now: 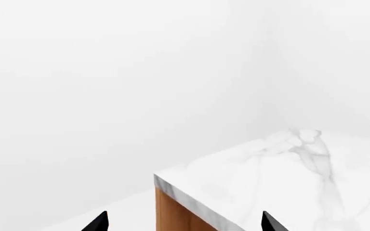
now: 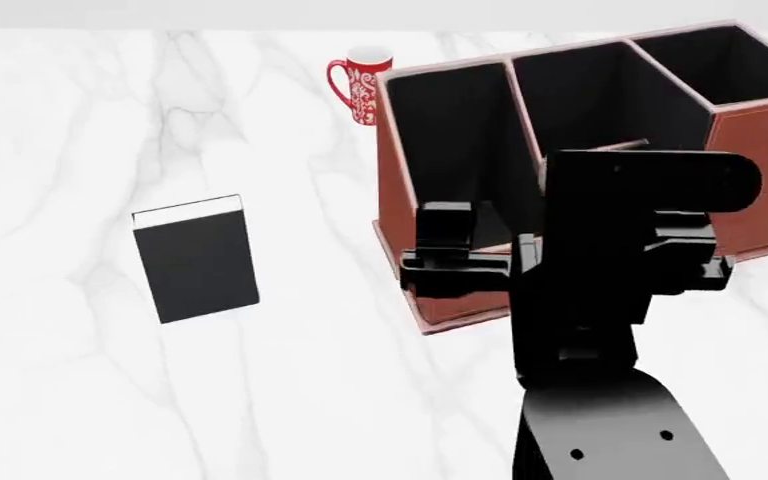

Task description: Pick up the book and place it in the right compartment of the caddy.

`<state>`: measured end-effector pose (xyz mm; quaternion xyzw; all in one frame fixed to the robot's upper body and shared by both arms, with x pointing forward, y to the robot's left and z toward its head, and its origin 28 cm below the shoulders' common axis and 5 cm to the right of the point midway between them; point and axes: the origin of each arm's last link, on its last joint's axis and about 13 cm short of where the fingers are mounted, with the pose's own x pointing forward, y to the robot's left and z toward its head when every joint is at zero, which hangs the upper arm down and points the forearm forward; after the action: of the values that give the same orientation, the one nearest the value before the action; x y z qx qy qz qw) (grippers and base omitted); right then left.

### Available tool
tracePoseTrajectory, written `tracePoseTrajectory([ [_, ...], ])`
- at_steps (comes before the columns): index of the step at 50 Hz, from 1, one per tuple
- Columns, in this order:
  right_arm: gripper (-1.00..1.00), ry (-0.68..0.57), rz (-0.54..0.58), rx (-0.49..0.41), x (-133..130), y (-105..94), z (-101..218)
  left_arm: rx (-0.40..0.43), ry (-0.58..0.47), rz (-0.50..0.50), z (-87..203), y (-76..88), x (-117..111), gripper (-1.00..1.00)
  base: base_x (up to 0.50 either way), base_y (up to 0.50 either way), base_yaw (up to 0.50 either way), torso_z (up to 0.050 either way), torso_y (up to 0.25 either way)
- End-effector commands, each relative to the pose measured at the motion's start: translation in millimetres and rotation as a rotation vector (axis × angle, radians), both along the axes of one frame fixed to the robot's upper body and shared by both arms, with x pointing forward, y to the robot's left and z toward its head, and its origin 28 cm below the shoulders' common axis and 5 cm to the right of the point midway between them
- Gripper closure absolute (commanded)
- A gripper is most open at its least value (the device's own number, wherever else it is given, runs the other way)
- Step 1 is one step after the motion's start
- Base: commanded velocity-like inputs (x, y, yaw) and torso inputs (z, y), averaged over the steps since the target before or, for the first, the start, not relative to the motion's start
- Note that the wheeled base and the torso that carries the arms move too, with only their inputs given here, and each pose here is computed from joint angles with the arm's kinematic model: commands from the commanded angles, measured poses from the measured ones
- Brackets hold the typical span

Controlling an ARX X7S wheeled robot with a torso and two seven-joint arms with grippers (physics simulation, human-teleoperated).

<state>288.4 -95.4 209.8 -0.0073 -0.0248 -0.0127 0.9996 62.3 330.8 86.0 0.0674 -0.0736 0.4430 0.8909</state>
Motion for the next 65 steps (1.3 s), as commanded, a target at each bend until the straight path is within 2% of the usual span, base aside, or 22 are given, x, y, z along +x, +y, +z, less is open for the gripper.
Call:
tracePoseTrajectory([
  [1, -1.00, -0.014, 0.010, -0.028, 8.8, 1.5, 54.0, 0.005, 0.000, 0.002, 1.2, 0.6, -2.0, -1.00, 0.00, 0.00, 0.00, 0.000, 0.000],
  [9, -1.00, -0.019, 0.000, -0.033, 11.0, 0.6, 58.6, 0.009, 0.006, -0.002, 0.8, 0.2, -0.6, -1.00, 0.04, 0.00, 0.00, 0.000, 0.000],
  [65, -1.00, -0.009, 0.043, -0.046, 10.8, 3.2, 61.7, 0.013, 0.003, 0.007, 0.5, 1.6, -3.8, -1.00, 0.50, 0.00, 0.00, 0.000, 0.001],
])
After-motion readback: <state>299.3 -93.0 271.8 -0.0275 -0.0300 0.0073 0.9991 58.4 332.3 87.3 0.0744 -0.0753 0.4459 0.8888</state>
